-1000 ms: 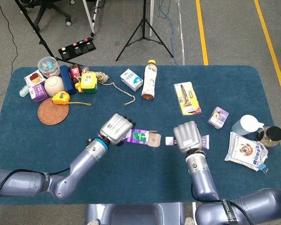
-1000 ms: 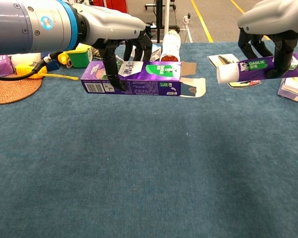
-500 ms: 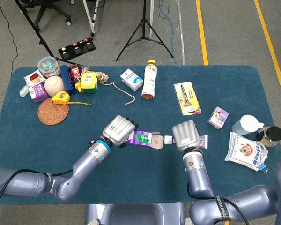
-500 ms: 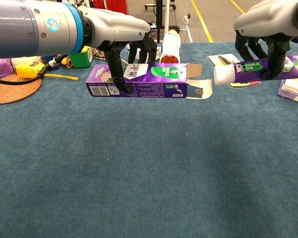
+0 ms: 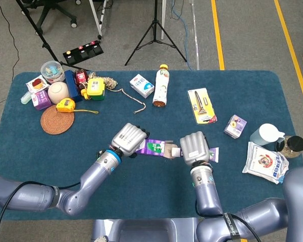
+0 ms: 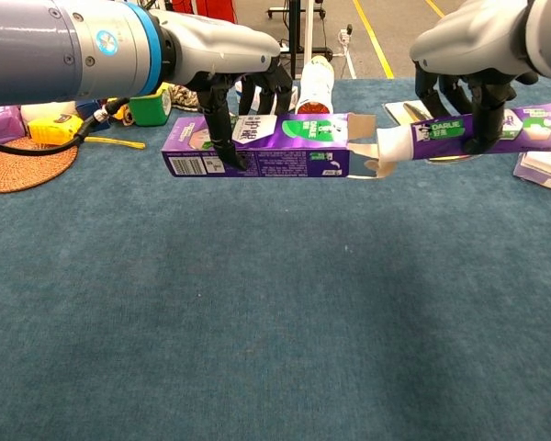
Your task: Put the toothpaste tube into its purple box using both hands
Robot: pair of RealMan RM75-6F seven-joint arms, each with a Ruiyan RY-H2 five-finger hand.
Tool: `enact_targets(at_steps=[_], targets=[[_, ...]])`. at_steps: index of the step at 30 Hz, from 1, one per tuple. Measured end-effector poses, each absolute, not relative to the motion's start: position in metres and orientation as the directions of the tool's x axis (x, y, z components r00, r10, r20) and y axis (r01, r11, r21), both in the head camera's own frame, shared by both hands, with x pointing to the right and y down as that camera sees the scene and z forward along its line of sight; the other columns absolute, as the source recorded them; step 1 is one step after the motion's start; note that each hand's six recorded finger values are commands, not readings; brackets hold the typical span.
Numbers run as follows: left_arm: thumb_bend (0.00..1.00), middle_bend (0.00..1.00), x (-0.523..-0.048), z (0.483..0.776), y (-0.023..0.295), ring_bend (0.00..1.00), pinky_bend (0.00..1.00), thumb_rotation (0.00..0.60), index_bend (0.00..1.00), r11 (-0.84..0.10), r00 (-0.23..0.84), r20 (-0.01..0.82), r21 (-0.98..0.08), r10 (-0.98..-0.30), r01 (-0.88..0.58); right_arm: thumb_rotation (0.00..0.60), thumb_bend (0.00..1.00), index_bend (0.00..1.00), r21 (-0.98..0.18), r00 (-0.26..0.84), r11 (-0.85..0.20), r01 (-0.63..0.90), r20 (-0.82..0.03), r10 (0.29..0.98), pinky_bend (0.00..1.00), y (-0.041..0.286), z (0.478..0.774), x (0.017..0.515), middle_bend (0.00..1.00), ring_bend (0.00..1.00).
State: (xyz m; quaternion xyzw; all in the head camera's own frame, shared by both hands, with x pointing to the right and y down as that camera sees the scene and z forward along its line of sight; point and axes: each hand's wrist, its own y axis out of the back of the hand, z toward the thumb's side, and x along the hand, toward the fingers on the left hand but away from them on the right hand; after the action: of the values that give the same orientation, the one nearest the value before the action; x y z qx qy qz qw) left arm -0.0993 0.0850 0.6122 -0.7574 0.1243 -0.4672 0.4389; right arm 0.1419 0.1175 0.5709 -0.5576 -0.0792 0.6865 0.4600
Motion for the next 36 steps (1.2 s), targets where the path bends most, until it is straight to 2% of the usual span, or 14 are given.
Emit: enact_targets(at_steps=[22, 36], targets=[[0.22, 0.42, -0.086, 0.61, 0.089, 0.36, 0.61, 0.6, 0.49, -0.603, 0.538, 0.602, -0.771, -0.589, 0.203, 0.6, 0.62, 0.6, -0.632, 0.046, -0.546, -0.55, -0.676, 0.736, 0.68, 0.123, 0.568, 0.116, 0.72, 0.71], [0.23, 0.42, -0.082, 0.614, 0.089, 0.36, 0.64, 0.6, 0.49, -0.591, 0.518, 0.623, -0.766, -0.586, 0.253, 0.6, 0.62, 0.6, -0.594, 0.03, -0.457, -0.662, -0.63, 0.776, 0.71, 0.124, 0.569, 0.112, 0.72, 0.72]])
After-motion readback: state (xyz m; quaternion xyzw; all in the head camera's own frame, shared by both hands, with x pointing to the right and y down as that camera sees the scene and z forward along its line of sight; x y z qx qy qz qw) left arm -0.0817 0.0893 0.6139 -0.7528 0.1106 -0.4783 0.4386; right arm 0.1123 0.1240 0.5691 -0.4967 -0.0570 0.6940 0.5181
